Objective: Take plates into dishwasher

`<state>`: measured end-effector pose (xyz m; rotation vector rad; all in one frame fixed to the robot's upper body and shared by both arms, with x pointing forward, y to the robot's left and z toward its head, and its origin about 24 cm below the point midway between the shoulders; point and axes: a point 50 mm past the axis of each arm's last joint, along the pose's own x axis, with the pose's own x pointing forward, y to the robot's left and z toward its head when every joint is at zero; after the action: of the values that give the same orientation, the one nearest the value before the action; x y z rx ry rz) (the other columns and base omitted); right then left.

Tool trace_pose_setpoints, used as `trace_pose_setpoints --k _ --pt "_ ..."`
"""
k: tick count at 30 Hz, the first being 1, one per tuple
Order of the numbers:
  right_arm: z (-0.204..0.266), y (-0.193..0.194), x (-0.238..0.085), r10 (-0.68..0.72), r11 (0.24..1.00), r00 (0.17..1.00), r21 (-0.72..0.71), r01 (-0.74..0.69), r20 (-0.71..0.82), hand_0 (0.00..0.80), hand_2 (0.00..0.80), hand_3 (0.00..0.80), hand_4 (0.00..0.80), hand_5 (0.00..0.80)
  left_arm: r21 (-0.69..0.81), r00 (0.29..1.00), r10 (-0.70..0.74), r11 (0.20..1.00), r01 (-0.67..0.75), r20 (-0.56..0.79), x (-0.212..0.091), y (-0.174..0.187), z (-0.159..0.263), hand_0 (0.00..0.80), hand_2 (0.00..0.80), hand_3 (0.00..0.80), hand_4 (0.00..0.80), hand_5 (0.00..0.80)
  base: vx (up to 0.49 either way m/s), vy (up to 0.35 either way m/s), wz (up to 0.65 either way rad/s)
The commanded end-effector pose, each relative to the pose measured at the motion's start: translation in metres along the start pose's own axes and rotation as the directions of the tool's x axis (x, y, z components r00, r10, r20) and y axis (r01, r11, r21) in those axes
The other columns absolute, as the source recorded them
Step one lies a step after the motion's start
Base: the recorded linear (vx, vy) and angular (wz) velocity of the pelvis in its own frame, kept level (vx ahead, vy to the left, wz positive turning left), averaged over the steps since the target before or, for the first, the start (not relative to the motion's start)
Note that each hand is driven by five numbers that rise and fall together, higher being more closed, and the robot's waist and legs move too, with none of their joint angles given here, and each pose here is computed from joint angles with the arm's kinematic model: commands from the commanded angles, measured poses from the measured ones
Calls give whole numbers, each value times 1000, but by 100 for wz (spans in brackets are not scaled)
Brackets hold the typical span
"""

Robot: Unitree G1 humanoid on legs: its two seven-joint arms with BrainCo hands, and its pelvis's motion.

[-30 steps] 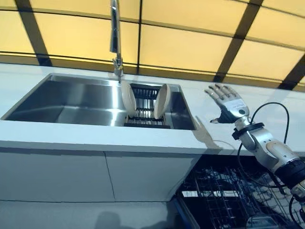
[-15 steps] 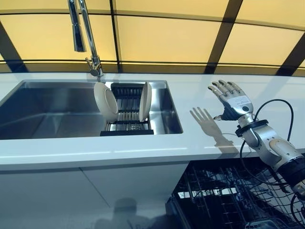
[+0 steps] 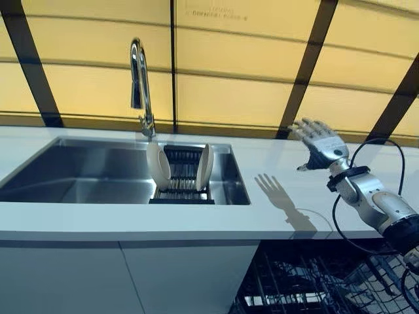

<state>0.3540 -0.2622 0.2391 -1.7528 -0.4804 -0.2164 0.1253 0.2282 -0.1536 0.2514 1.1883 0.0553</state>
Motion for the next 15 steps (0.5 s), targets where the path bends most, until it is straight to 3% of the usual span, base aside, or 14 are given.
trace_pose_setpoints --k 1,4,9,12,15 --pt "7 -25 15 -104 994 994 17 104 20 0 0 0 0 0 -29 1000 -8 1000 8 11 -1 7 -1 0 0 0 0 0 288 163 -40" --pt "7 -30 24 -98 995 995 -12 98 24 0 0 0 0 0 5 1000 -7 1000 7 16 -1 7 6 0 0 0 0 0 315 208 -93" --pt "2 -25 14 -126 991 992 40 125 24 0 0 0 0 0 43 998 1 999 -4 56 0 9 24 0 0 0 0 0 145 116 -42" --pt "-2 -28 11 -129 991 991 44 128 28 0 0 0 0 0 53 999 22 998 -25 50 0 14 19 0 0 0 0 0 97 10 -15" --pt "-5 -29 11 -119 993 992 21 119 32 0 0 0 0 0 72 999 20 997 -23 35 0 15 18 0 0 0 0 0 111 11 30"
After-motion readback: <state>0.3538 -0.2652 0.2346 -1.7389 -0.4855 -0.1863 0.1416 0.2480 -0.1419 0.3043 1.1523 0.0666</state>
